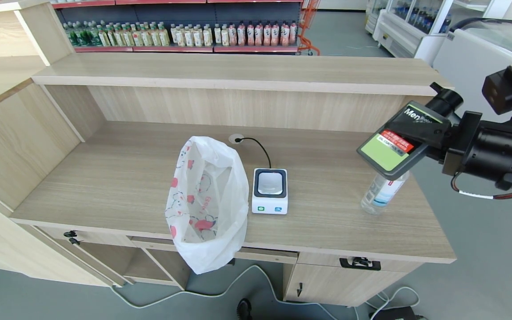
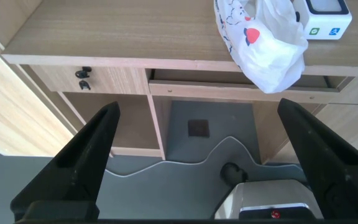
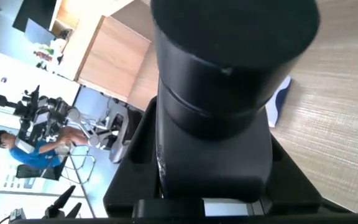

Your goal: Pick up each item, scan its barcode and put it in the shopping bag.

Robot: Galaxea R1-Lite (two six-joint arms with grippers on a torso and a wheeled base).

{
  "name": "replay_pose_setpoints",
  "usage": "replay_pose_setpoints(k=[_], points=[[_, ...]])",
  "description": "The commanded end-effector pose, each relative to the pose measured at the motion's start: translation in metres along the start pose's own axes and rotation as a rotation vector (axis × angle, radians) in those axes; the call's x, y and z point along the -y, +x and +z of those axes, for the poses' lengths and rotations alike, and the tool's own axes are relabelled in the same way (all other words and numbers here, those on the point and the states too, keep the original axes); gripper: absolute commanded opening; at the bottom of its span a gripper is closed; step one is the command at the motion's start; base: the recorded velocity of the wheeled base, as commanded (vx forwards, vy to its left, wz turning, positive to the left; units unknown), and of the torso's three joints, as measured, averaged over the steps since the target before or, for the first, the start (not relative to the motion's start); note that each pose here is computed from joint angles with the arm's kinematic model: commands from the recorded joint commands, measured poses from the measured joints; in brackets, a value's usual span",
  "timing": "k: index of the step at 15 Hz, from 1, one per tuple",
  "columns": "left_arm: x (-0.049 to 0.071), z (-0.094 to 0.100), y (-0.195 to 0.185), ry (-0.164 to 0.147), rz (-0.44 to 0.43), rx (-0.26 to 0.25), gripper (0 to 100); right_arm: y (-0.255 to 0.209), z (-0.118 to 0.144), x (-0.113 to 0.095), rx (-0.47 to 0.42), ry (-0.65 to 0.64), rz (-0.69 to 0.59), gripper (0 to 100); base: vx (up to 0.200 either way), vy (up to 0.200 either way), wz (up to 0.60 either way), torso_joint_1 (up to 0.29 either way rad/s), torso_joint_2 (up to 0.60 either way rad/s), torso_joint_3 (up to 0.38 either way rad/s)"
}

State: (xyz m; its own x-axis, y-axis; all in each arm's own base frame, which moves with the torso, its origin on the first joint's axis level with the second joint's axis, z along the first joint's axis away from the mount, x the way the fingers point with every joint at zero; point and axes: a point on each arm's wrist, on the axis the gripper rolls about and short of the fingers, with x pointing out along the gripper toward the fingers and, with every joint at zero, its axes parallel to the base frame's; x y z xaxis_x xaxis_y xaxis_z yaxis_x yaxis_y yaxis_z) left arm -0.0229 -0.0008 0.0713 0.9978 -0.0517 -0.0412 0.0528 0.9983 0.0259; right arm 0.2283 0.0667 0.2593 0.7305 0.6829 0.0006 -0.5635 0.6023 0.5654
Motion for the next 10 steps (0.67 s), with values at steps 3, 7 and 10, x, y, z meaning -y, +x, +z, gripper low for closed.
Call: replay_pose_setpoints(k=[3, 7, 10], points=[[0.000, 0.000, 0.000, 0.000, 0.000, 0.000, 100, 0.004, -0.005, -0.008, -0.020, 0.000, 0.029, 0, 0.000, 0.000, 0.00, 0.000, 0.00, 0.000], [0.000, 0.000, 0.000, -0.002, 0.000, 0.001, 100, 0.008, -0.010, -0.011, -0.038, 0.004, 0.037, 0, 0.000, 0.150, 0.00, -0.002, 0.00, 0.001], [0.000, 0.000, 0.000, -0.002, 0.000, 0.001, 100, 0.016, -0.010, -0.006, -0.044, 0.007, 0.029, 0, 0.000, 0.200, 0.00, 0.010, 0.01, 0.005]])
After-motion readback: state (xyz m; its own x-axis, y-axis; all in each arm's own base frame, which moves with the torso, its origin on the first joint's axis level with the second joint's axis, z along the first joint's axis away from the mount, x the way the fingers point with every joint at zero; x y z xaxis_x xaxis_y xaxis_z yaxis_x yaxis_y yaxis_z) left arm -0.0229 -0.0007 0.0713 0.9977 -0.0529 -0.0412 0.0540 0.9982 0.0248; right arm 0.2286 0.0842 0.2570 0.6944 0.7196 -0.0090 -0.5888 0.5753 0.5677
